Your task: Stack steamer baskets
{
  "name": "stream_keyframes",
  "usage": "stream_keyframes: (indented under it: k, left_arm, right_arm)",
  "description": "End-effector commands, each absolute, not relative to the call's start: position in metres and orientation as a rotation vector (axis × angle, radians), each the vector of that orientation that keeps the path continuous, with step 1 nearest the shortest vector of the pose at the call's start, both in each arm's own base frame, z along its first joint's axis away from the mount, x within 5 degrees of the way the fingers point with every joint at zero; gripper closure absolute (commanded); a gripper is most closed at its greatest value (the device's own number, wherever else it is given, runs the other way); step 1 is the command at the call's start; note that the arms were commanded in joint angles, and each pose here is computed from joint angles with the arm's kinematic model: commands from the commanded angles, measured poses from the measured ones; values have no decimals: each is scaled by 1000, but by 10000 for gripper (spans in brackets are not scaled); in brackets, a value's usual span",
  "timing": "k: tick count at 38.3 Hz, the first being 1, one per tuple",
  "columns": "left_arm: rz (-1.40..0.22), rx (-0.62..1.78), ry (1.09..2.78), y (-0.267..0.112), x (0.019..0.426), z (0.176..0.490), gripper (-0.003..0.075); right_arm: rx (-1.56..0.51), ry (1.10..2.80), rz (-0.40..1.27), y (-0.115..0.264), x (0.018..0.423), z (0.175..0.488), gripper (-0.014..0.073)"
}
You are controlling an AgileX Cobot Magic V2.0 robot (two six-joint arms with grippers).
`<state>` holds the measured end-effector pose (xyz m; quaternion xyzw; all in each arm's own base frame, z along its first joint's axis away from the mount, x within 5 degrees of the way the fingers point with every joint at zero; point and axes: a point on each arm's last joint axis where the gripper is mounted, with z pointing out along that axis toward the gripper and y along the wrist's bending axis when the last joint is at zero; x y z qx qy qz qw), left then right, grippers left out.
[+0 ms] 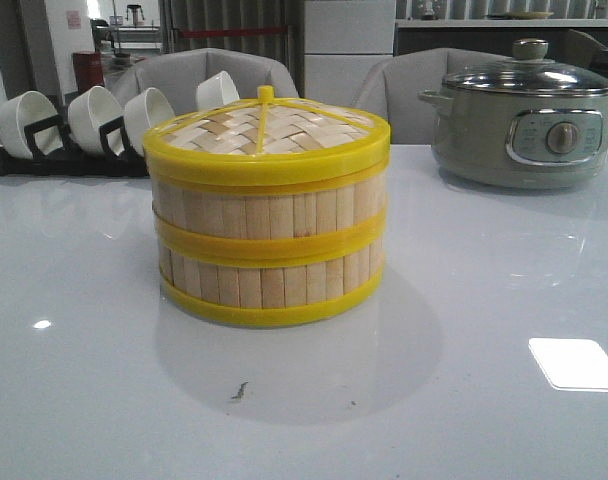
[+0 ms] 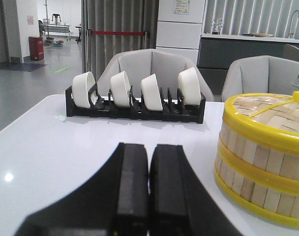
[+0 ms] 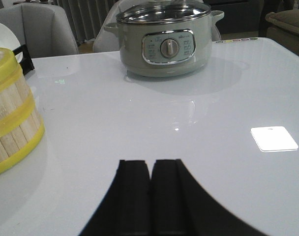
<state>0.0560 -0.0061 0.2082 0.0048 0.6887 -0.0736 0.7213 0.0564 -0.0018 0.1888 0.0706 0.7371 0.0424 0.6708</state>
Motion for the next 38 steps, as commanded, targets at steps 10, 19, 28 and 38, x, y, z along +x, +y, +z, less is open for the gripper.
stream_keyframes:
  k: [10,19,28,38]
  left_arm:
    - [-170,9,1415,-6,54,217,633]
    - [-170,9,1415,-6,54,217,633]
    - [-170,9,1415,-6,54,217,633]
    - [-170,9,1415,-6,54,217,633]
  right_arm:
    - [163,1504,110,-2,55,206,545]
    - [132,1497,82,-2,54,207,545]
    - [130,1494,78,-2,54,207,545]
    - [130,1582,83,-1,55,199,545]
